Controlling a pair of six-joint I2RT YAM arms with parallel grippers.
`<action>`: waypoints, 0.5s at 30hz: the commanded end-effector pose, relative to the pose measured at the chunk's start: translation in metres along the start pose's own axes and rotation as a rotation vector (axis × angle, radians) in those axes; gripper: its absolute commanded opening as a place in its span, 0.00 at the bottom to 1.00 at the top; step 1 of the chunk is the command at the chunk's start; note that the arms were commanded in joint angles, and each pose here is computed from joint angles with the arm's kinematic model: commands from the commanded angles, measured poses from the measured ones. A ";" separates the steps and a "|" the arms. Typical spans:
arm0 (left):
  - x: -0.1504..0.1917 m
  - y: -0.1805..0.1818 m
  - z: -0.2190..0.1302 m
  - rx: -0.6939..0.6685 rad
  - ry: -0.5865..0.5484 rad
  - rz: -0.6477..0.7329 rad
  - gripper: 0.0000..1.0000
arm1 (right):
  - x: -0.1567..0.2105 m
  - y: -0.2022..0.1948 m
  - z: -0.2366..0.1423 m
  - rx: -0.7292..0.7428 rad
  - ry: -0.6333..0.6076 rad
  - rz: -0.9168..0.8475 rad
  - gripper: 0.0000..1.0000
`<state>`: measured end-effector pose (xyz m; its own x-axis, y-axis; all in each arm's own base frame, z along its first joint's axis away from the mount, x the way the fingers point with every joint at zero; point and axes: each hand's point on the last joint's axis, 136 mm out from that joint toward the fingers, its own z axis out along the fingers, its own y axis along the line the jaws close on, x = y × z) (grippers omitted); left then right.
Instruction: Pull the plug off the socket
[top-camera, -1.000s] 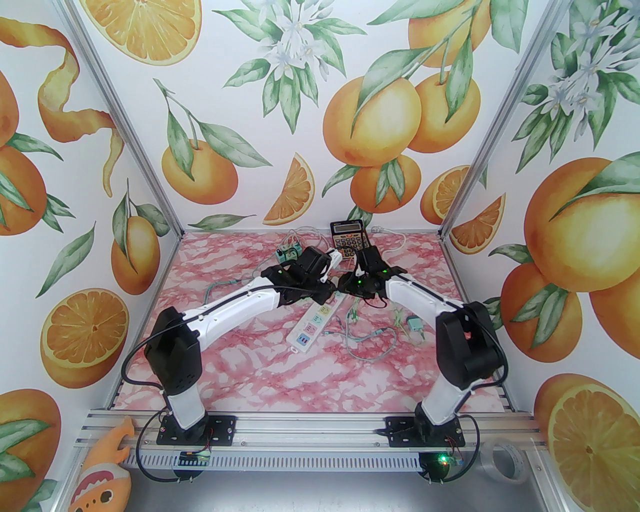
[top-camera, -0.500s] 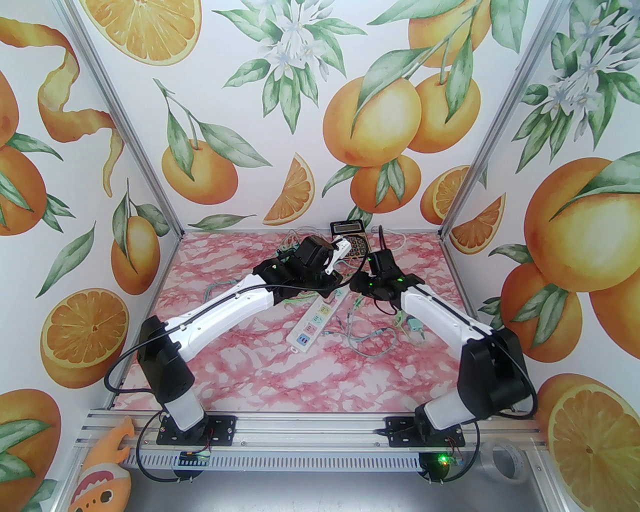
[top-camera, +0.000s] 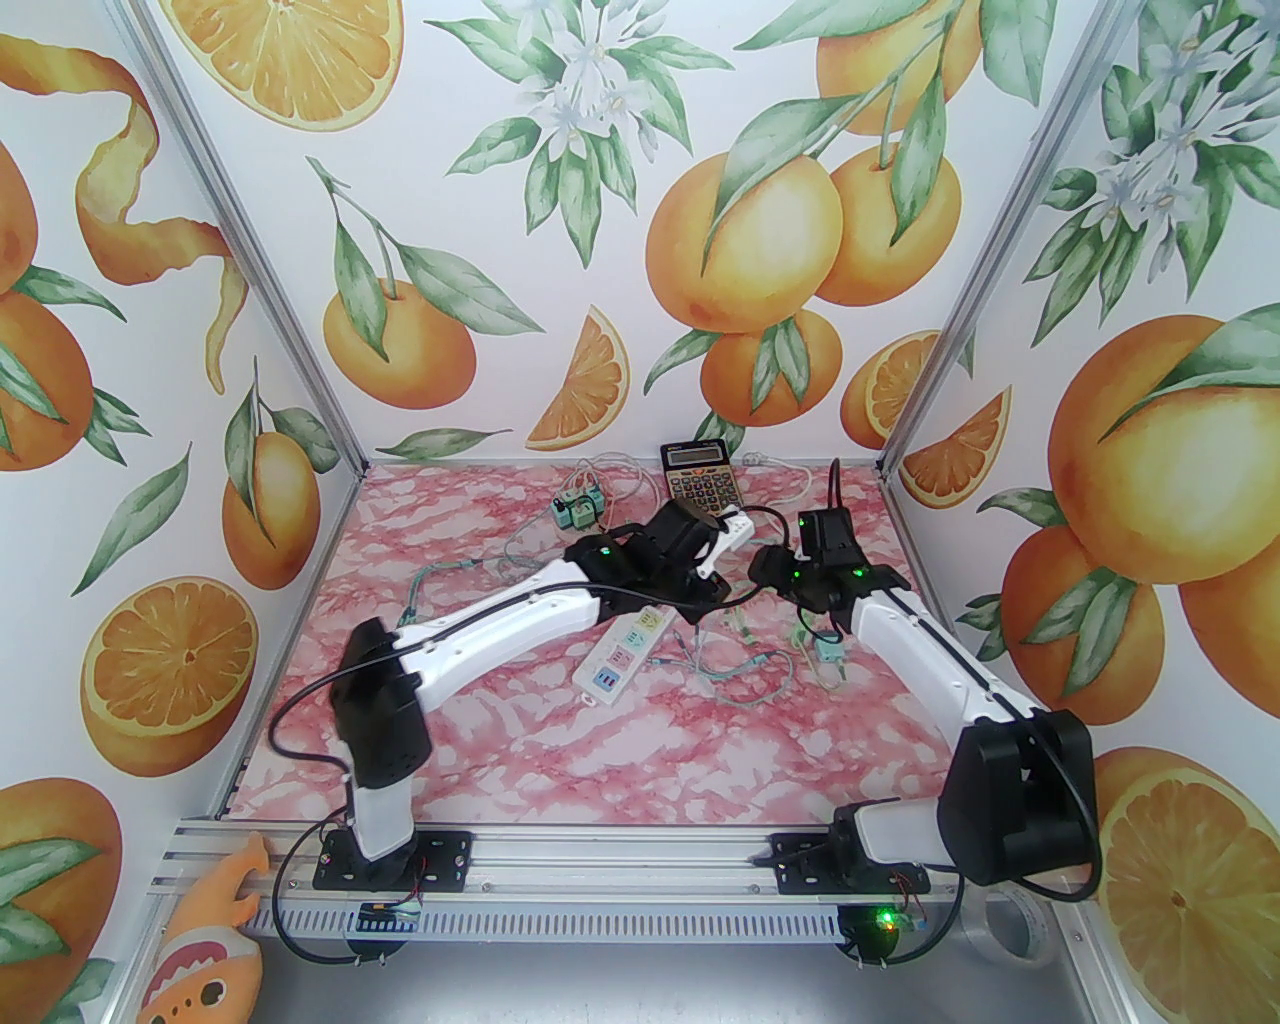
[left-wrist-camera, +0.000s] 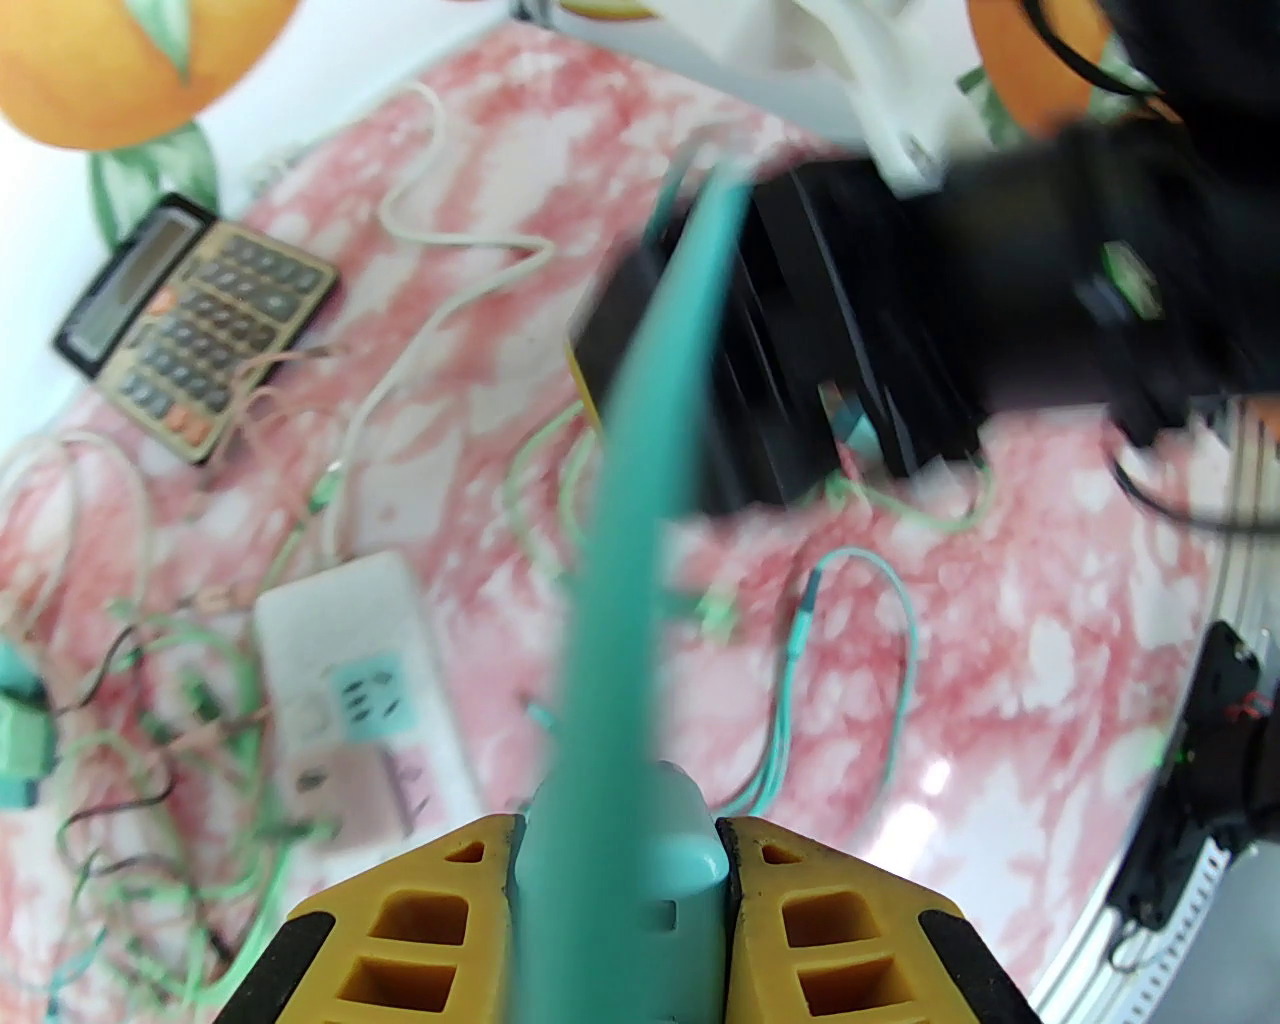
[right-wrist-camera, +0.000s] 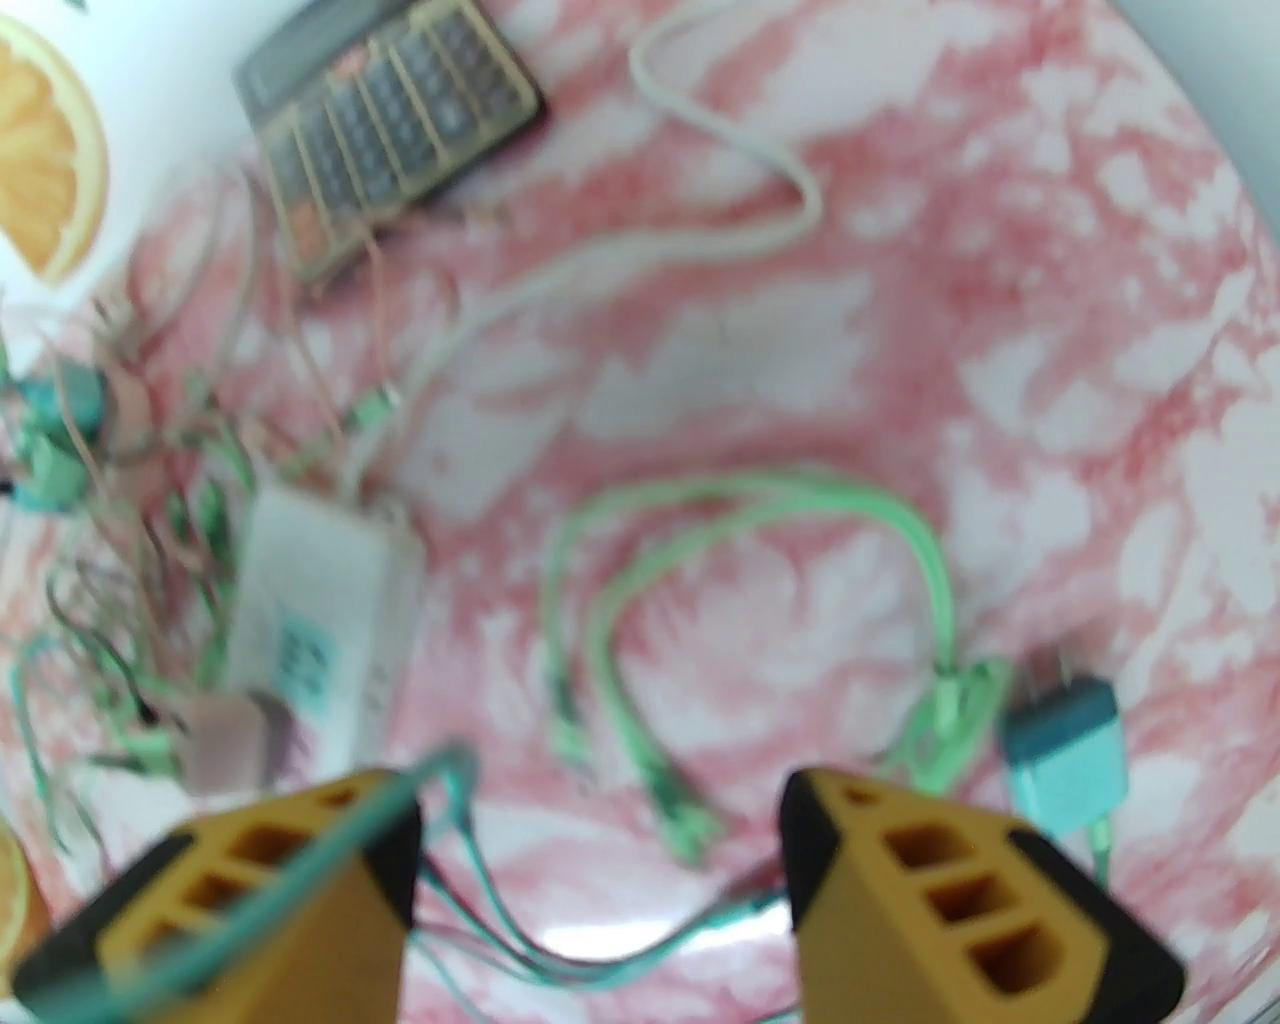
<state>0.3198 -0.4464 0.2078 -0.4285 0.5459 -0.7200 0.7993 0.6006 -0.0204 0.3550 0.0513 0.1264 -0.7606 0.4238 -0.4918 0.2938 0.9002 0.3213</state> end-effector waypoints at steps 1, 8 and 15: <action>-0.031 -0.010 -0.005 0.042 -0.078 0.000 0.07 | 0.009 -0.031 -0.019 0.088 -0.020 0.032 0.66; -0.004 -0.040 0.027 0.058 0.014 0.093 0.07 | -0.002 -0.101 -0.062 0.274 -0.119 0.192 0.71; 0.026 -0.069 0.056 0.044 0.090 0.204 0.06 | -0.014 -0.133 -0.103 0.321 -0.252 0.313 0.73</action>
<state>0.2789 -0.4976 0.1548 -0.3434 0.6750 -0.6530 0.8796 0.4749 0.0284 0.2833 -0.0699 0.1722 -0.4959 0.6309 -0.5967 0.6217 0.7377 0.2633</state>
